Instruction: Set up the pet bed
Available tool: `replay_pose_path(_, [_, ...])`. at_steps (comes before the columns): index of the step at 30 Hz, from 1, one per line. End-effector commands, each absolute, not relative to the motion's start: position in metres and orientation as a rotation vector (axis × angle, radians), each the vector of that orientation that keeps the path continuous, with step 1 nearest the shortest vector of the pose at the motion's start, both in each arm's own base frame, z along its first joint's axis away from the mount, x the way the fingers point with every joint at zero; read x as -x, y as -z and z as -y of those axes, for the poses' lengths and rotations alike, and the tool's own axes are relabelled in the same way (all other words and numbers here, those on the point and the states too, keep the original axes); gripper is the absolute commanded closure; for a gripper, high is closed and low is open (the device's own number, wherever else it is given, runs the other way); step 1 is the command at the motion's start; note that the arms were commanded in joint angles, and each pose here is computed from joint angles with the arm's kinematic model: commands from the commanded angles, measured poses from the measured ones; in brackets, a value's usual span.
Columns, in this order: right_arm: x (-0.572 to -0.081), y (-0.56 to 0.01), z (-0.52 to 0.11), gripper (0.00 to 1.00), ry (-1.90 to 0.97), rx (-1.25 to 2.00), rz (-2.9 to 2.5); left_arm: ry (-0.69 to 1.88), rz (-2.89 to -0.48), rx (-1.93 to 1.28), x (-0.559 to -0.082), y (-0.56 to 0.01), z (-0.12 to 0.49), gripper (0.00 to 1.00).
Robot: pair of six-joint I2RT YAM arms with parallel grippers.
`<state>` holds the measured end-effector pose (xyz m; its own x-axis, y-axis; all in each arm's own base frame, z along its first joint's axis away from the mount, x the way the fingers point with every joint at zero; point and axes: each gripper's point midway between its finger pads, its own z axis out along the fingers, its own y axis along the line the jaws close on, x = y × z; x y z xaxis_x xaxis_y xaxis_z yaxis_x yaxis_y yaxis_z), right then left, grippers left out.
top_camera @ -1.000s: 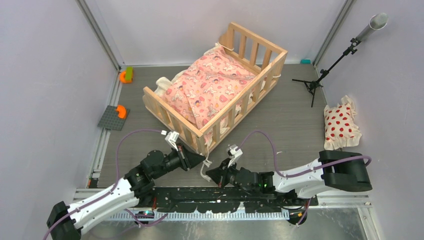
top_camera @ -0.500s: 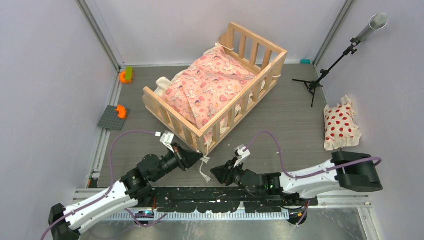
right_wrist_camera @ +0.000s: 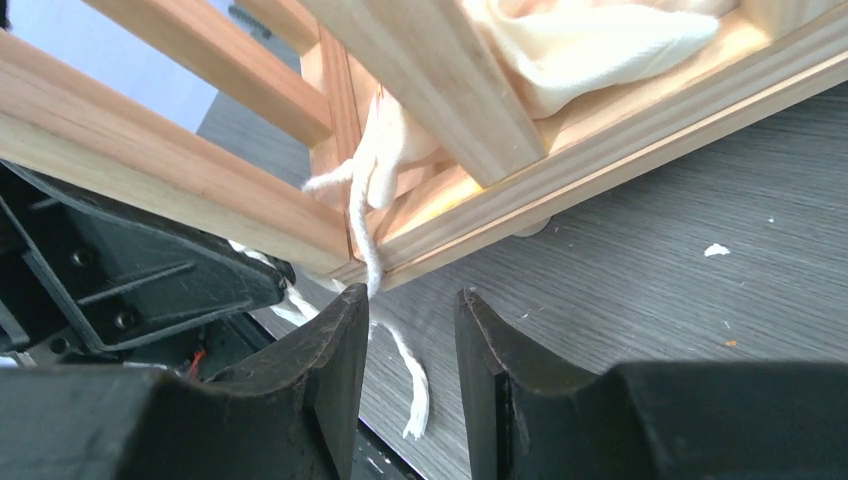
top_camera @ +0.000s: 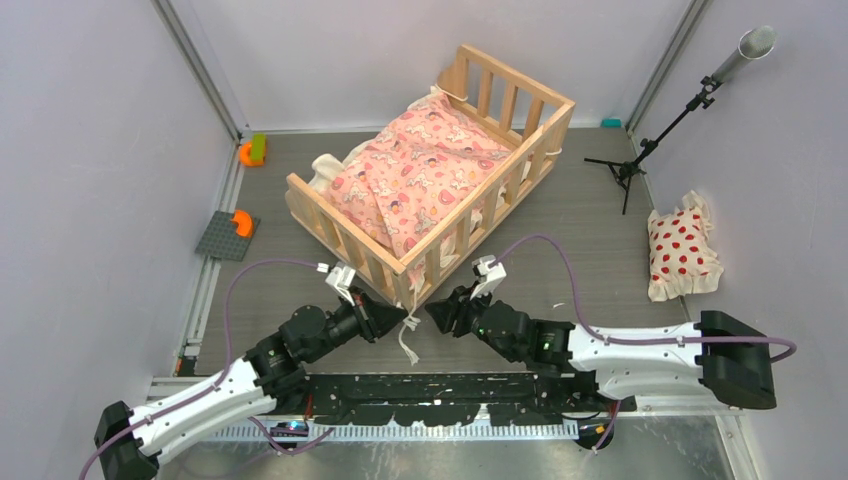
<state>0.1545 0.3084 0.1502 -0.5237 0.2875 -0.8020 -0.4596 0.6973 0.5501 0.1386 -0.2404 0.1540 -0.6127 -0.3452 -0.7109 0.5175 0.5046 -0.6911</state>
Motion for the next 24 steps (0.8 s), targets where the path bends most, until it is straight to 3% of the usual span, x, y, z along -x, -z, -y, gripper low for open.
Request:
replay_pose_path(1, [-0.153,-0.165,-0.325,0.57,-0.989,0.208,-1.901,1.25,-1.791,-0.167,-0.139,-0.178,0.242,1.0])
replay_pose_path(24, [-0.176,-0.188,-0.34,0.55,-1.043,0.093,-1.815,1.259,-1.801,-0.178,-0.137,-0.174,0.243,1.0])
